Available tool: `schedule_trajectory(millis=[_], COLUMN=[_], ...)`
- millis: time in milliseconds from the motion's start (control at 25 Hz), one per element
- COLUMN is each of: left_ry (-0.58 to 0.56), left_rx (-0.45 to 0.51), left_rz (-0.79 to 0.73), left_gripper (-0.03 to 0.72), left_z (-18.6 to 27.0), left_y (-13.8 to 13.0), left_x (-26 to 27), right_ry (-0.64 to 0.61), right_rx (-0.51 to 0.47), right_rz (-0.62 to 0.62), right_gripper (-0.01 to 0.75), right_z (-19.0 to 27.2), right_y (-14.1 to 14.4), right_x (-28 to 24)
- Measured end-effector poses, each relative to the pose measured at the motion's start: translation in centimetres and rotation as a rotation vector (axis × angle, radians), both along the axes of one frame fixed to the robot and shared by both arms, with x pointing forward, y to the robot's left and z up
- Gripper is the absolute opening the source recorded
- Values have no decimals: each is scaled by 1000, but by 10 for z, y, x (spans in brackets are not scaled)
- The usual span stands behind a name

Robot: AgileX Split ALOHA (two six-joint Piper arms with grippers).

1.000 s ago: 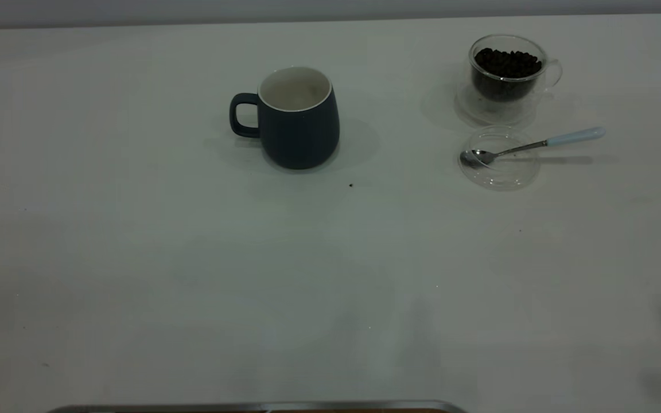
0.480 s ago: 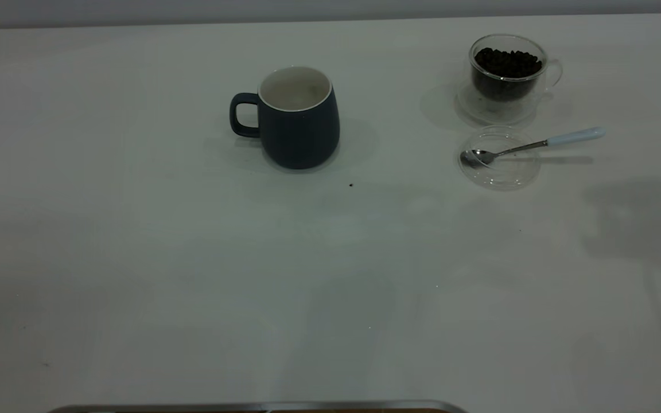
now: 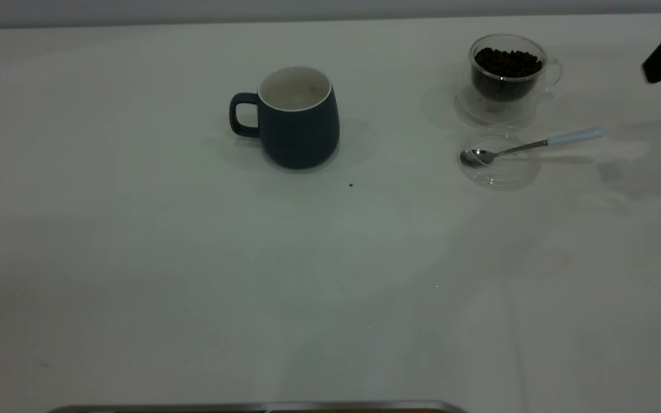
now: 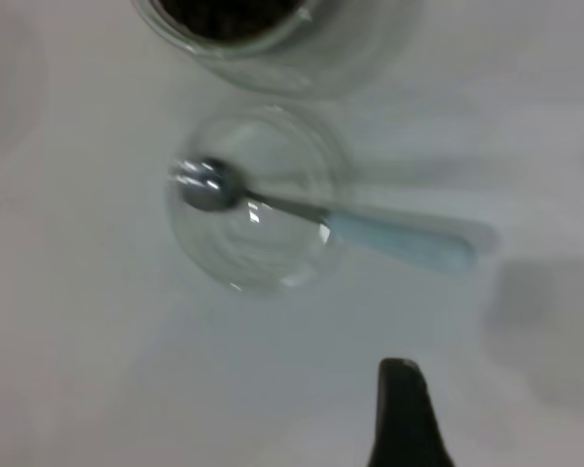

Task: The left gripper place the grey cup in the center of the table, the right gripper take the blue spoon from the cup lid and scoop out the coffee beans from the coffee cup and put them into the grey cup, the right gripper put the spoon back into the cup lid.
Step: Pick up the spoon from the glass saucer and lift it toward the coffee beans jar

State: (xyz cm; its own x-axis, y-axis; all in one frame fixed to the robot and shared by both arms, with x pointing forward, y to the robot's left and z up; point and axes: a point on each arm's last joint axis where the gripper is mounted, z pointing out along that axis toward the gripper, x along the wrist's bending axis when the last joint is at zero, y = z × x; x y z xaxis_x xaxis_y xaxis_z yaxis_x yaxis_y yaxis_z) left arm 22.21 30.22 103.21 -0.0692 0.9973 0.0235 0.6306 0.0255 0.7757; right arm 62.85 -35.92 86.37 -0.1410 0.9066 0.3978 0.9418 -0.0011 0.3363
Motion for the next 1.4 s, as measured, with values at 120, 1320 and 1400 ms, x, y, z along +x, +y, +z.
schedule_trajectory(millis=[120, 1320, 1400], left_ry=[0, 0, 0], left_rx=[0, -2, -2], left_rz=[0, 1, 1], left_gripper=[588, 588, 588], left_z=[0, 0, 0], left_y=[0, 0, 0], left_x=[0, 0, 0], right_ry=[4, 77, 81], right_rx=[98, 473, 489], right_rz=[-19, -10, -16], right_gripper=[537, 536, 536], right_z=[-25, -118, -121], right_y=[-10, -10, -9], right_x=[7, 28, 27])
